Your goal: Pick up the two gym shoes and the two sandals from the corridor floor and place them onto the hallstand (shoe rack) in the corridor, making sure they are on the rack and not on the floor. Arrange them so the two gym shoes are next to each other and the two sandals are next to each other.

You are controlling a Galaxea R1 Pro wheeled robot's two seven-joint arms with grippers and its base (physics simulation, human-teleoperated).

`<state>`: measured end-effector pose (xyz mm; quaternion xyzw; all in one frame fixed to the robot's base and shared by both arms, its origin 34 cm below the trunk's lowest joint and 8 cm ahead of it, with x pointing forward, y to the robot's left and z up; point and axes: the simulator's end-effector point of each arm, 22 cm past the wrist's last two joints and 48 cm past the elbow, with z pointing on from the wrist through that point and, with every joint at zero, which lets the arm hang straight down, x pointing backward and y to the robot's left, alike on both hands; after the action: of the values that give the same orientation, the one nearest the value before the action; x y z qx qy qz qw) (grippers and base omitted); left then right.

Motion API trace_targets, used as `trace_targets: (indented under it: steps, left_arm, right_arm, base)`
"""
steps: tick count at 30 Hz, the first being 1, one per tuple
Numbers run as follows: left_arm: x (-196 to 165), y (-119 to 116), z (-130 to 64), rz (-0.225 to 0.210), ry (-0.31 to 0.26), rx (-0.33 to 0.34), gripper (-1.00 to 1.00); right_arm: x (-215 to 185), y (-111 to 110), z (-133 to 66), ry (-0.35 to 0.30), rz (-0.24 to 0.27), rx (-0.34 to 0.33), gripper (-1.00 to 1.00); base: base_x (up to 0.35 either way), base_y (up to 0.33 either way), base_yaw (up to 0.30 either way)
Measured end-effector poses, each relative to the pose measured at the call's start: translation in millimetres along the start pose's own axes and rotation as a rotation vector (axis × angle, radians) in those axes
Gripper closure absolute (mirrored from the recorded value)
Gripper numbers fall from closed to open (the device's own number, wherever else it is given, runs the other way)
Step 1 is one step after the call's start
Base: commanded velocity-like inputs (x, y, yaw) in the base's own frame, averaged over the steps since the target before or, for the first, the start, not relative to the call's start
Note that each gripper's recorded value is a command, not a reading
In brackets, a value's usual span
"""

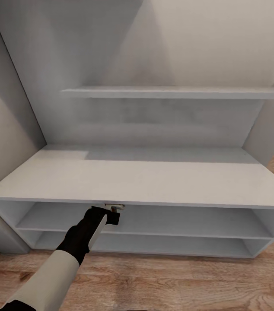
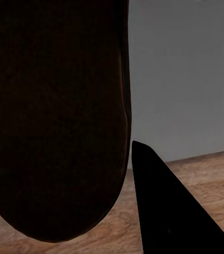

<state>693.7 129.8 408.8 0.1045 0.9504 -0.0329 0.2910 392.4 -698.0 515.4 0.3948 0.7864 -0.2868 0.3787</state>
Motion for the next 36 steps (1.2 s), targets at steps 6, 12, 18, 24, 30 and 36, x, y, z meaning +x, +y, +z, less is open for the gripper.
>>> trace_targets:
  steps: [6, 12, 18, 24, 30, 36]
  left_arm:
    - [-0.3, 0.2, 0.1, 0.001, -0.001, -0.001, 1.00]
    - [-0.4, 0.6, 0.1, 0.003, -0.002, -0.001, -1.00]
    - [-0.3, 0.6, 0.1, 0.003, -0.002, -0.001, -1.00]
    - [-0.4, 0.6, 0.1, 0.003, -0.002, -0.001, -1.00]
    - [-0.6, 0.2, 0.3, 0.001, -0.002, 0.001, -1.00]
    - [-0.8, 0.2, 0.3, 0.000, -0.003, 0.001, -1.00]
  right_arm:
    - [-0.2, 0.2, 0.0, 0.000, 0.000, 0.000, 1.00]
    - [-0.3, 0.0, 0.1, 0.000, 0.000, 0.000, 1.00]
    - [-0.1, 0.3, 0.0, 0.000, 0.001, -0.001, 1.00]
    - [-0.2, 0.0, 0.0, 0.000, 0.000, 0.000, 1.00]
    - [0.1, -0.5, 0.2, 0.000, 0.000, 0.001, 1.00]
    - [0.0, -0.1, 0.2, 0.000, 0.000, 0.001, 1.00]
  base:
    - [0.000, 0.000, 0.000]
    - [0.000, 0.000, 0.000]
    - [0.000, 0.000, 0.000]
    - [-0.001, 0.000, 0.000]
    - [-0.192, 0.039, 0.000]
    - [-0.305, 0.075, 0.000]
